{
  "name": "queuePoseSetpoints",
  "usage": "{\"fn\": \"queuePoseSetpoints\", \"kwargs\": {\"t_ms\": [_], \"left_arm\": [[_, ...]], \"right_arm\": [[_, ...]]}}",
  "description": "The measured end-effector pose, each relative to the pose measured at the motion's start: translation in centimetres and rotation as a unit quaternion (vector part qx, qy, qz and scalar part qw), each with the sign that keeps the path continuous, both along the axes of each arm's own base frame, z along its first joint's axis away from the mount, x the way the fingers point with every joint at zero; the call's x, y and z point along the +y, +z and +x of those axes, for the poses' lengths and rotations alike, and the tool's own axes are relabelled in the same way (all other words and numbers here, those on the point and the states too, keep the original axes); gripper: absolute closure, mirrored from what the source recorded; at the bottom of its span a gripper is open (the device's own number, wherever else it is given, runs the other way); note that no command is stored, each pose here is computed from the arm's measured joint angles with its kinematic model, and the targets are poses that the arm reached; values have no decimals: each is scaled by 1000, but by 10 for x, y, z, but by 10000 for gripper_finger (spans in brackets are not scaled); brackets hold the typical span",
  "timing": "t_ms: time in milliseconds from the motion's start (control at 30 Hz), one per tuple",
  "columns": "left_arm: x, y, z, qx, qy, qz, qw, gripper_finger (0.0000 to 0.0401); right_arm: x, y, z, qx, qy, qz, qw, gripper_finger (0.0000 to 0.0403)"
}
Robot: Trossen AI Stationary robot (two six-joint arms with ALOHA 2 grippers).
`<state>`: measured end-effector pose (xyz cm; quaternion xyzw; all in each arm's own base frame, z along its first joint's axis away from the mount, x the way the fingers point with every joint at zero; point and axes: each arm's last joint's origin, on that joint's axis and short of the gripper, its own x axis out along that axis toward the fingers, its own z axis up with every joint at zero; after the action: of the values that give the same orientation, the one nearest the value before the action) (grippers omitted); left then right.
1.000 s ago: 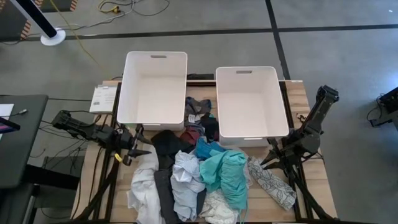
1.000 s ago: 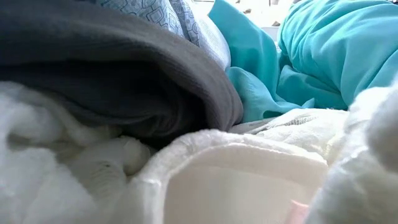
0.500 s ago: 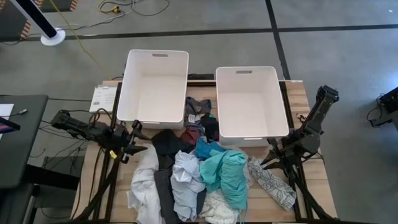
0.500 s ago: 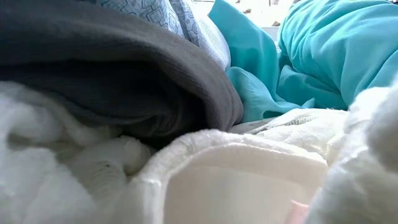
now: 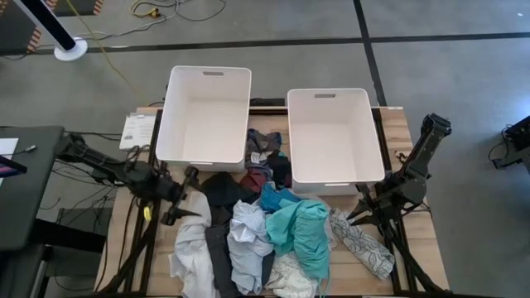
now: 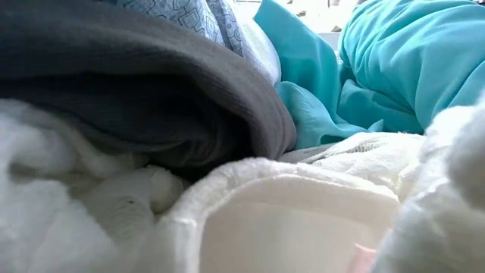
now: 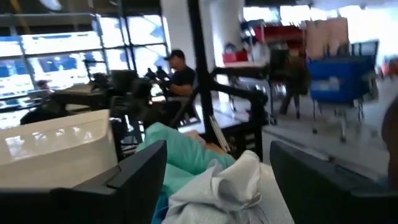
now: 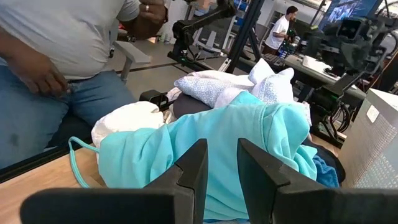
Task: Sort clothes
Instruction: Put the white-blue patterned shirt into the right white laundry bin
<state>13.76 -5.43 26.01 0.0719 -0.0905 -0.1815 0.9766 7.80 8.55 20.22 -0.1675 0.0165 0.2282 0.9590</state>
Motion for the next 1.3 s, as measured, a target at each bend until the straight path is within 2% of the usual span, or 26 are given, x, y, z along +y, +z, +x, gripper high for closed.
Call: {"fn": "queuePoseSetpoints", "kwargs": {"t_ms": [167,300,467,667,833,1033,1200,1300], "left_arm": [[-24,14,32,39,-21,73,996,120],[-43,24,59,89,-17,136,987,120],[-65,27,92,160,-13,213,964,120],[-86,23,122,225,-36,284,931,111],[-104,10,140,275,-76,339,896,101],[-115,-26,158,333,-100,387,854,98],[-120,-49,166,353,-109,407,835,98],[-122,-55,169,356,-109,407,834,99]], "right_arm": [[0,0,0,0,0,0,1000,300],[0,0,0,0,0,0,1000,300],[0,0,0,0,0,0,1000,300],[0,0,0,0,0,0,1000,300],[0,0,0,0,0,0,1000,300],[0,0,0,0,0,0,1000,300],[0,0,0,0,0,0,1000,300],[0,0,0,0,0,0,1000,300]]}}
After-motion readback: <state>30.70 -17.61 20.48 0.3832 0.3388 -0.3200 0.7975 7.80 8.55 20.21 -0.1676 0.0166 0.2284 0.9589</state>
